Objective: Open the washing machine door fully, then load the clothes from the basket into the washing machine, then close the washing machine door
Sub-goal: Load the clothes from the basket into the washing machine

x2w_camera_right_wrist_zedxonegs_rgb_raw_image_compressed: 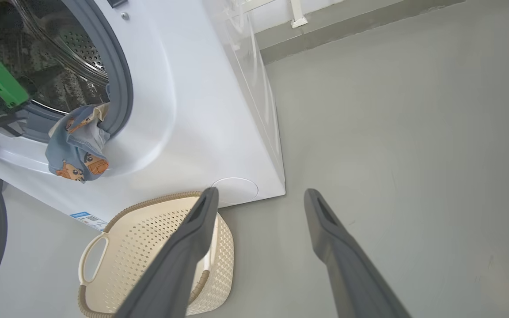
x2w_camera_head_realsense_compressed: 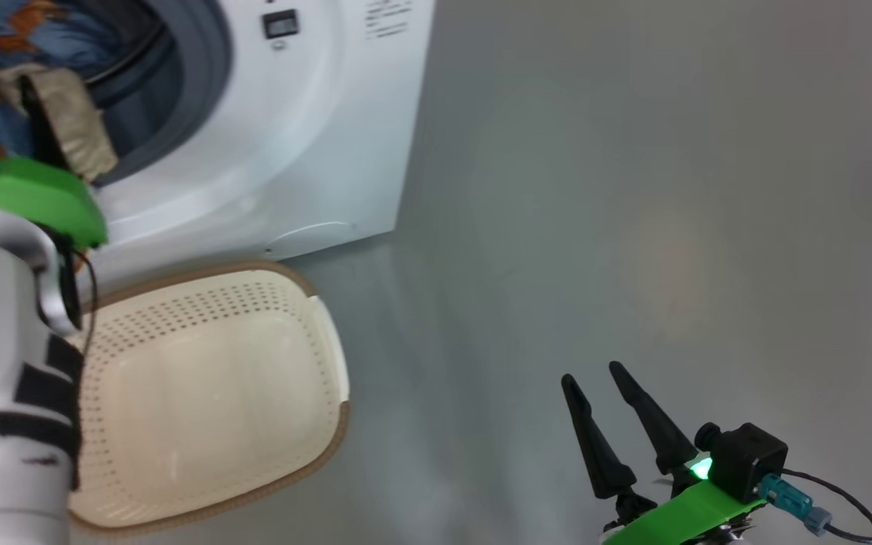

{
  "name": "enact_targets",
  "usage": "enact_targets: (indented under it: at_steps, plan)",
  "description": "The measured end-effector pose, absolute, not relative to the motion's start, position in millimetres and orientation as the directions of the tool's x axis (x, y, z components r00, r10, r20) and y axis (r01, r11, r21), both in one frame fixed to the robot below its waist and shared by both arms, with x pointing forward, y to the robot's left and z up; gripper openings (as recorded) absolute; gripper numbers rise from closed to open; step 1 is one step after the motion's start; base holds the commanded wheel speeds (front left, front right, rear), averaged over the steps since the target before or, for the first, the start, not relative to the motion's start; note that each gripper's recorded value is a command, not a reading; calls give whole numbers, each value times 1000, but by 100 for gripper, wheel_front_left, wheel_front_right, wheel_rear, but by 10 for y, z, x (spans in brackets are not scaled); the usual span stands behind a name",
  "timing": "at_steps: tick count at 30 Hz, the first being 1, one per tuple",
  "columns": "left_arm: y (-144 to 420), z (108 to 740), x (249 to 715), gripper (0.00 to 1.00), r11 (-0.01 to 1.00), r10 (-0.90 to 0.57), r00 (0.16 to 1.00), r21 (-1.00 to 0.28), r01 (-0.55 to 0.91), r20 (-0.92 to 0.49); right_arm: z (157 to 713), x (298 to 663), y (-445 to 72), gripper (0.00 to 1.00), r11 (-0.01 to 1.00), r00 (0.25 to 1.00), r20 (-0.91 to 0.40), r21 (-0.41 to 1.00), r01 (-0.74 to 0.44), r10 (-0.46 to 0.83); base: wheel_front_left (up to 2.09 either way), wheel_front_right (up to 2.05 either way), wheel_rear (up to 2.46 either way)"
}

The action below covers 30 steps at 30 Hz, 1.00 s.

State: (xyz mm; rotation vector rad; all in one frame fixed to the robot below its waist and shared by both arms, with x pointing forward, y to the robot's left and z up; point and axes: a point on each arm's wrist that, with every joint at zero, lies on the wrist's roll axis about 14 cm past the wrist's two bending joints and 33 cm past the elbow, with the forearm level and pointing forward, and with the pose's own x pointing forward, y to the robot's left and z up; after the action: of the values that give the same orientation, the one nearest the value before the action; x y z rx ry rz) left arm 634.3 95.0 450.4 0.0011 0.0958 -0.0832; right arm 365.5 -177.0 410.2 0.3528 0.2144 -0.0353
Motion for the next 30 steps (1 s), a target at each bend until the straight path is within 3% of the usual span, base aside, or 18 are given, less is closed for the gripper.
enact_targets:
  at_steps: [14, 30]
  plan:
    - [1404, 4342, 5452, 100, 999, -53, 996, -14, 52, -70, 4142, 4025, -1512, 100, 947, 981, -160, 317, -50, 105, 0, 0, 0]
    - [1654, 4163, 4601, 100, 999, 24, 992, -44, -30, -120, 4210, 4076, -1539, 100, 955, 985, -136, 292, -59, 102, 0, 0, 0]
